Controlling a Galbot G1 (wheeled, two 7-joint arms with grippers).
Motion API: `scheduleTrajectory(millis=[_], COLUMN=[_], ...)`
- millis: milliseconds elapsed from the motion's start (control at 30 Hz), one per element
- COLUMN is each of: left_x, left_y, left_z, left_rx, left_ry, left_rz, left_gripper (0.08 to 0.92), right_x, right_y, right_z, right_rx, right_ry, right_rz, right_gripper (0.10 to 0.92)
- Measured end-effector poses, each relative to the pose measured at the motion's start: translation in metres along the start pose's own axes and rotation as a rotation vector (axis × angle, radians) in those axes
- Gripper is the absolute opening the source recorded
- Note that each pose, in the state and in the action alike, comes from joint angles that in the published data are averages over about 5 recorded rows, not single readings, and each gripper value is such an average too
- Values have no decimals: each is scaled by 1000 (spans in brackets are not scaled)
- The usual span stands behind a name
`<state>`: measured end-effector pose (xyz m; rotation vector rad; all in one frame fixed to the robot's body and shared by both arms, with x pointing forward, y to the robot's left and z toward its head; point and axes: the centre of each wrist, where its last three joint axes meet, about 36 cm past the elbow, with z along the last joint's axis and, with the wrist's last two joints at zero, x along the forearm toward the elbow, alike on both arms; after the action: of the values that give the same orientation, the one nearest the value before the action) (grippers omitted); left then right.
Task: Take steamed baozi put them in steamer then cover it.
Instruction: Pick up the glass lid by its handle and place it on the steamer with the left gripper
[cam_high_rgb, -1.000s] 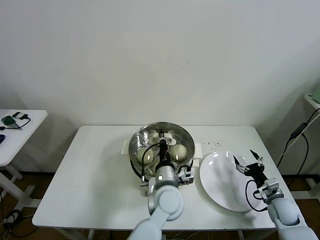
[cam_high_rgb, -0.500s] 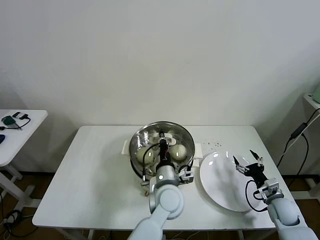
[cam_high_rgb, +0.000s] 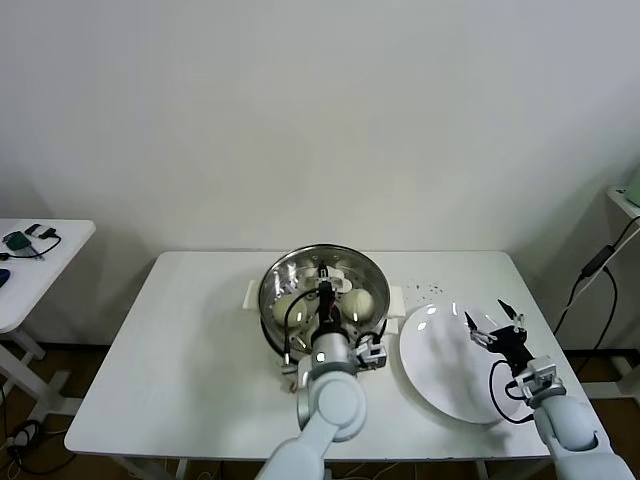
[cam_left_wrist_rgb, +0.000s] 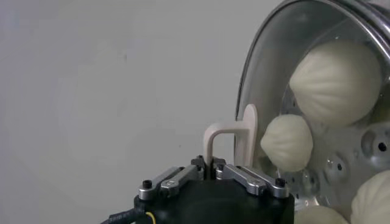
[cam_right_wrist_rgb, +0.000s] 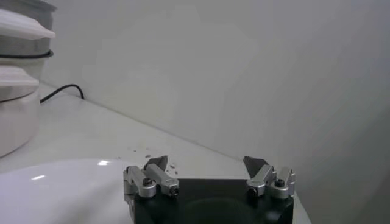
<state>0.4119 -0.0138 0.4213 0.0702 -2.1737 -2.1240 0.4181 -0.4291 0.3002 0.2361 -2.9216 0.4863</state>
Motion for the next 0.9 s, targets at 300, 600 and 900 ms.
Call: scheduleTrajectory(millis=[300,600,900], left_x=[-2,-1,2], left_y=[-6,-9,-2], left_z=[2,4,7], left_rx=[-13,-18,8], left_ry=[3,5,-4], left_rz=[-16,-16,5], left_gripper=[143,143,287], right_x=[1,1,2], right_y=[2,1,0], right_z=[1,1,-1], right_rx=[0,3,7], right_ry=[0,0,7], right_rz=[-7,-11,-14], right_gripper=[823,823,823])
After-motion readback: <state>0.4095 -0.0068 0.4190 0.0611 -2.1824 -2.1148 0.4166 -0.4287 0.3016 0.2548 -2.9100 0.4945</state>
